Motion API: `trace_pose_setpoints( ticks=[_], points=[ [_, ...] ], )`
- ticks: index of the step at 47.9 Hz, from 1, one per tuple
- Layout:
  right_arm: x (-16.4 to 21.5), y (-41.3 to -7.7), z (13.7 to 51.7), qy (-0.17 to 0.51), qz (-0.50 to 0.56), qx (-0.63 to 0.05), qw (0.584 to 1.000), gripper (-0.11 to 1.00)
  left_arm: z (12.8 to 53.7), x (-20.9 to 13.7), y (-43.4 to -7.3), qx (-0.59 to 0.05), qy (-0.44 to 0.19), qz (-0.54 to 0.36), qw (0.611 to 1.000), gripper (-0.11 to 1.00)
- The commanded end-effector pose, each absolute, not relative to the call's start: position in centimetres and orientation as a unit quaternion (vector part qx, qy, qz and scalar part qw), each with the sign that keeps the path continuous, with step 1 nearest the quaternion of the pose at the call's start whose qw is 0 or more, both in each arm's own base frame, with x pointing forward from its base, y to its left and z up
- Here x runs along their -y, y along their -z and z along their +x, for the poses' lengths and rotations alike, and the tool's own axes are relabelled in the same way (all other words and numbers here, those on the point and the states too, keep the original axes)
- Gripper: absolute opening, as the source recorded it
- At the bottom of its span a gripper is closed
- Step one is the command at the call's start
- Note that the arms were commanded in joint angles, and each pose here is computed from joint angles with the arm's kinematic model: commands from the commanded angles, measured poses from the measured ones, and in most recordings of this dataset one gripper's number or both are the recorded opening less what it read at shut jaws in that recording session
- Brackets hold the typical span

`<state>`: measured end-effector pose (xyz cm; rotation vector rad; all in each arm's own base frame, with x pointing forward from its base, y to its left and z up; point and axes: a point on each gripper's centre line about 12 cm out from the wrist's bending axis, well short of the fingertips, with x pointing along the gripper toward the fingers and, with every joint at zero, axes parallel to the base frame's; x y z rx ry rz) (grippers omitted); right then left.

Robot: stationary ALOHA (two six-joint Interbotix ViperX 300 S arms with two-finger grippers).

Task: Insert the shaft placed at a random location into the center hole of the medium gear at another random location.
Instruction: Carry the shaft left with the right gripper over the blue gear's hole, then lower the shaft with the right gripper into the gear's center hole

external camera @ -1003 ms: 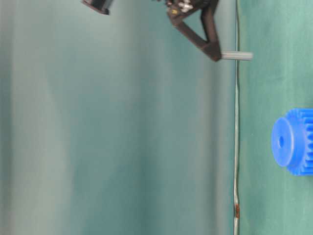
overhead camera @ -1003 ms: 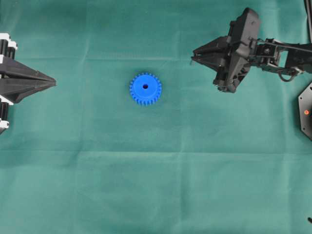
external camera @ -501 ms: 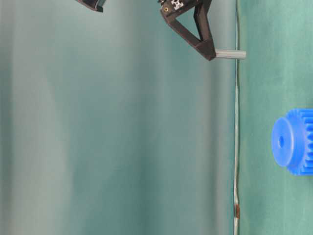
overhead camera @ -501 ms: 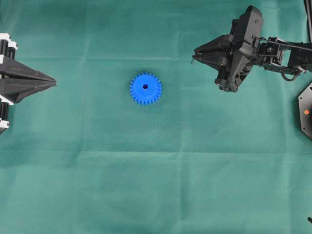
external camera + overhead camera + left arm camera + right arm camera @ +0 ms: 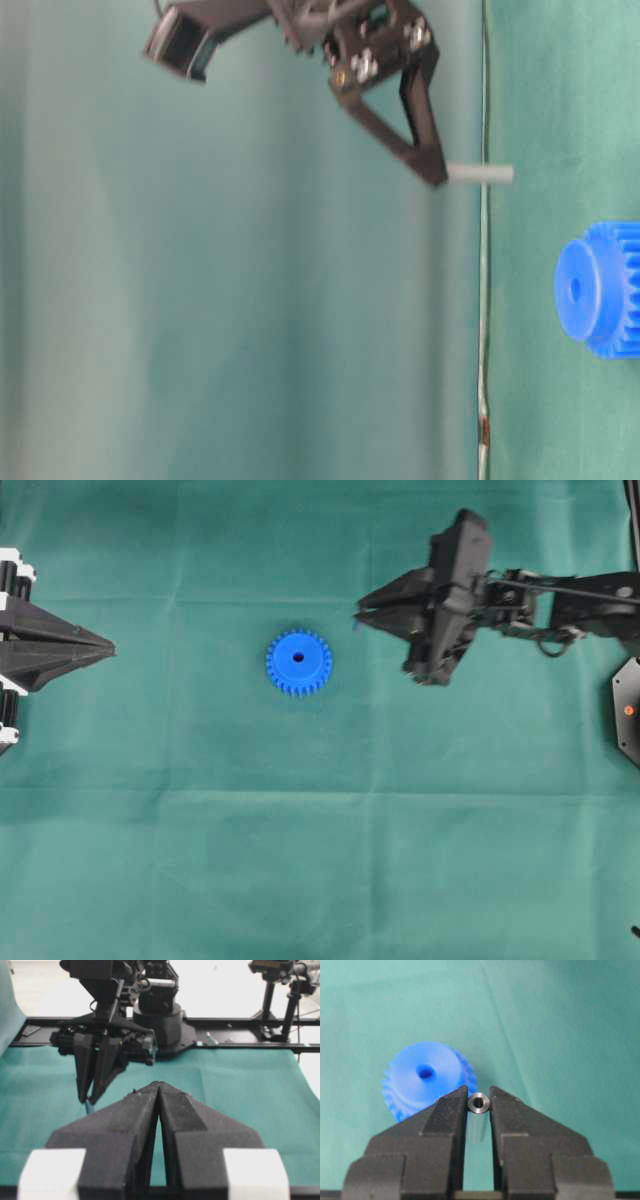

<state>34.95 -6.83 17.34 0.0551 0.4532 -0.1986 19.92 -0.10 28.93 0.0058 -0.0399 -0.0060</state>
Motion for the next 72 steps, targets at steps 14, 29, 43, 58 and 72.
trace_pose_setpoints(
  ticks=[14, 29, 43, 58, 72],
  points=[
    [5.7, -18.8, 40.4, 0.075, 0.026, -0.192, 0.978, 0.14, 20.2, 0.1, -29.7, 0.028, 0.004, 0.001, 1.000, 0.00],
    [5.6, -18.4, 41.7, 0.071, 0.025, -0.198, 0.977, 0.14, 20.2, 0.1, -29.6, 0.026, 0.003, 0.001, 1.000, 0.00],
    [5.6, -17.6, 41.7, 0.073, 0.030, -0.207, 0.975, 0.14, 20.2, 0.1, -29.7, 0.027, 0.004, 0.001, 1.000, 0.00],
    [5.8, -15.4, 42.1, 0.080, 0.042, -0.224, 0.970, 0.14, 20.2, 0.1, -29.7, 0.027, 0.004, 0.001, 1.000, 0.00],
    [5.8, -15.4, 42.1, 0.080, 0.042, -0.223, 0.970, 0.14, 20.2, 0.1, -29.6, 0.027, 0.004, 0.001, 1.000, 0.00]
  ],
)
